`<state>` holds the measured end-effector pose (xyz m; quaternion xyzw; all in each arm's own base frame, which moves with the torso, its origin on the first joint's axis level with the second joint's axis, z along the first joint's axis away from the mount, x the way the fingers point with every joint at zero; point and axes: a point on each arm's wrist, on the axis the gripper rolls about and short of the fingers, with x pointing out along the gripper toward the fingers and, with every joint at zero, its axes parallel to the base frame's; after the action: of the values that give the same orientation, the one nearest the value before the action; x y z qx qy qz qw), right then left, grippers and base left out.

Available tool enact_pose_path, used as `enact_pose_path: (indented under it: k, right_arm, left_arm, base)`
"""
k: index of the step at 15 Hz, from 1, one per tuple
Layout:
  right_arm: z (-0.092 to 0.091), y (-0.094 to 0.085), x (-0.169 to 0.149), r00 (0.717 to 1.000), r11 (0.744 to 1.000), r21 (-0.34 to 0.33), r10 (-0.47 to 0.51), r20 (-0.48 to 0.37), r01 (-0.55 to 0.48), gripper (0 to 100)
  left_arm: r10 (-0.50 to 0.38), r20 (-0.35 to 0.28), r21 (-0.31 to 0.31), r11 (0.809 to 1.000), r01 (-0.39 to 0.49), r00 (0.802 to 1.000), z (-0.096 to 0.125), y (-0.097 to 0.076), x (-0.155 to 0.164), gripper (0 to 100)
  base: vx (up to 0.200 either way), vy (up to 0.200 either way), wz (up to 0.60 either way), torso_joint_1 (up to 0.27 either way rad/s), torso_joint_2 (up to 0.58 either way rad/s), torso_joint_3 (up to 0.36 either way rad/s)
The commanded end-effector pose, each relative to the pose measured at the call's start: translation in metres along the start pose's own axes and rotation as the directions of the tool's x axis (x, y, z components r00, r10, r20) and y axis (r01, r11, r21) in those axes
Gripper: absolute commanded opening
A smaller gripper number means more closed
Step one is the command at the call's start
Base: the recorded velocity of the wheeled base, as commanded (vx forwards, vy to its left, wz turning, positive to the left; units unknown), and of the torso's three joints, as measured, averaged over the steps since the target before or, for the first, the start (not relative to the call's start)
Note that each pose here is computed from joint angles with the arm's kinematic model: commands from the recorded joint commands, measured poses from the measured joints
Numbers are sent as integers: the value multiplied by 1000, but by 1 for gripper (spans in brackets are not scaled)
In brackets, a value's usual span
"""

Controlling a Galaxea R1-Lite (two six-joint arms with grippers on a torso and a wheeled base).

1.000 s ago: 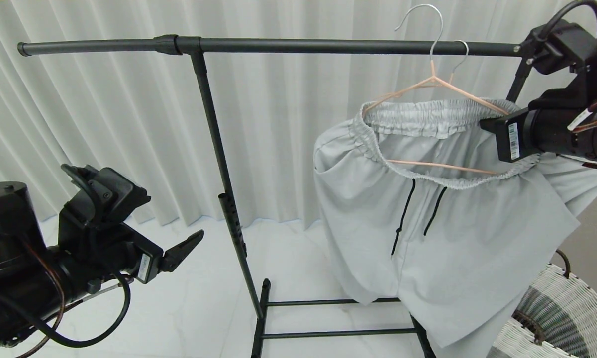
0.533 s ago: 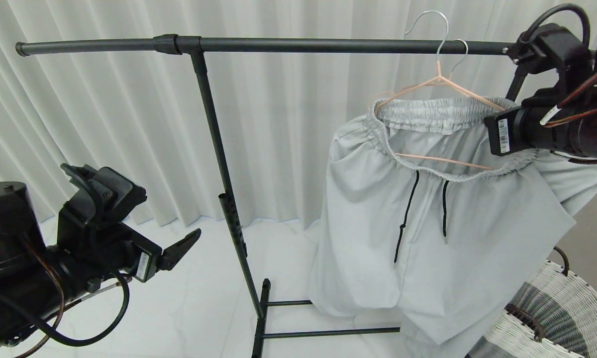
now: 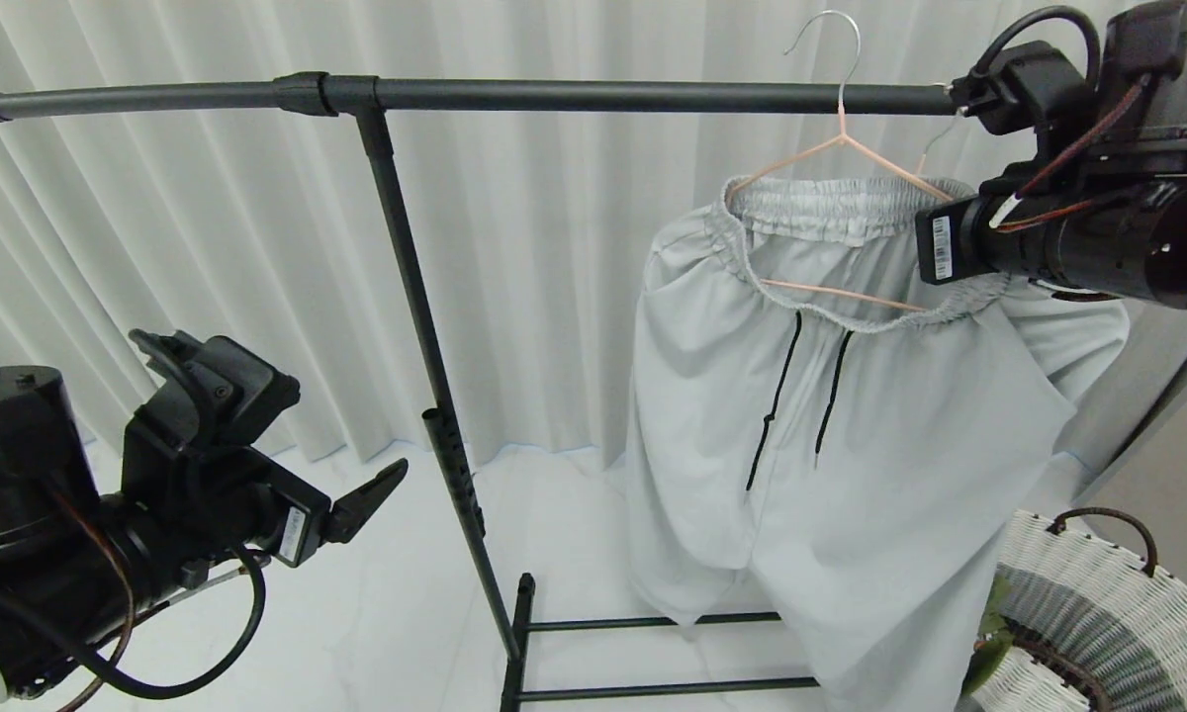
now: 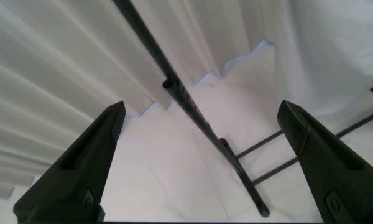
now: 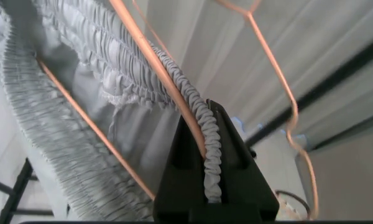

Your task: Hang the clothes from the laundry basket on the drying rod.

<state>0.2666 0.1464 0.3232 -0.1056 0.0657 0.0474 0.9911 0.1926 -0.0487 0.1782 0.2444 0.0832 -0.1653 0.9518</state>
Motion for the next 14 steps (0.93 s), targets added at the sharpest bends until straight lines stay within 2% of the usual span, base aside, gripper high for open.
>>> enact_pose_path:
  k: [1, 14]
  right_arm:
    - [-3, 5, 5, 1000, 1000, -6, 6, -12, -6, 0]
    - [-13, 34, 54, 999, 1000, -14, -28, -25, 27, 0]
  left_arm:
    - [-12, 4, 3, 1000, 12, 1000, 1, -2, 1, 100]
    - [-23, 11, 13, 1000, 23, 1000, 2, -5, 0, 100]
  base:
    - [0, 0, 0, 0, 0, 0]
    - [0, 0, 0, 0, 0, 0]
